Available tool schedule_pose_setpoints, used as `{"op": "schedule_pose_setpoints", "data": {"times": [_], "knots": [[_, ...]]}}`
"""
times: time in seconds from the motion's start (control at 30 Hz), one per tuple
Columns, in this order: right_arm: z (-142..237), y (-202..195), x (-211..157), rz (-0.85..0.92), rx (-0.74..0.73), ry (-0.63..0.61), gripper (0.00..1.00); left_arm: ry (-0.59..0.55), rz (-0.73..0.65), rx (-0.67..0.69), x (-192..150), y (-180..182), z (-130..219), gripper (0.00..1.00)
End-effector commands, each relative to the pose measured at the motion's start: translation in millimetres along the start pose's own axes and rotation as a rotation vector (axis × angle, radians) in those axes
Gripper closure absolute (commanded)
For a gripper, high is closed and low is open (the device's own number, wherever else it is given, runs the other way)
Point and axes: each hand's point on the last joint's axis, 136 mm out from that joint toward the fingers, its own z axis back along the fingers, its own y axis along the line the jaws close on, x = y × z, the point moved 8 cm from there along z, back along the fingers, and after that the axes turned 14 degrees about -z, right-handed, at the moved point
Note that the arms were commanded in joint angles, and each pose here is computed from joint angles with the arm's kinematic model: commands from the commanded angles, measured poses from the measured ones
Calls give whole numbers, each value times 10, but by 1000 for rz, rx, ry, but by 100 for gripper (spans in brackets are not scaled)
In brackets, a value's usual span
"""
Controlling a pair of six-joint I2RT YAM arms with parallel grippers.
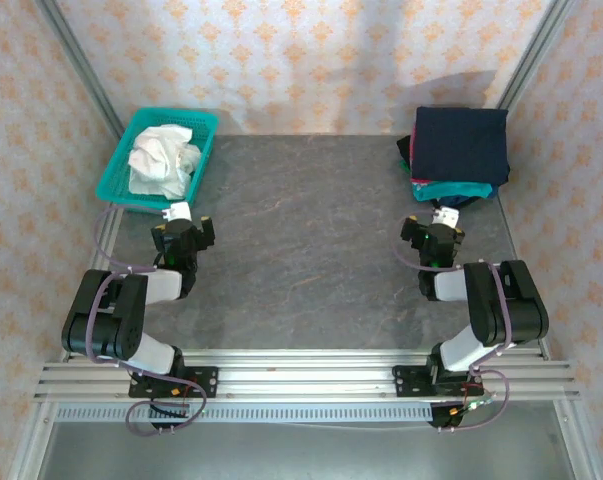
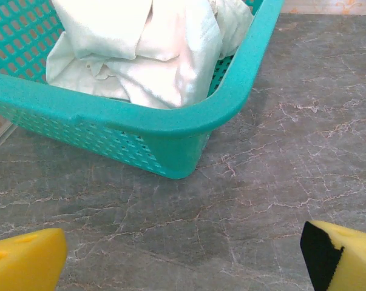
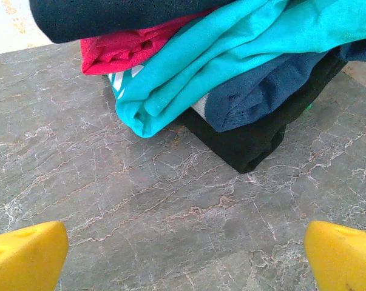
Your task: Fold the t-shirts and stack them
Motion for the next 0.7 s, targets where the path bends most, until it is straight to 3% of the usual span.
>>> {"op": "schedule_pose_setpoints", "data": {"times": [0.0,0.67], "knots": [[-18,33,81,3,13,-20,1,-26,21,29,105,34,19,0],[-25,34,84,0,16,-16,1,-28,22,27,112,31,20,0]]}}
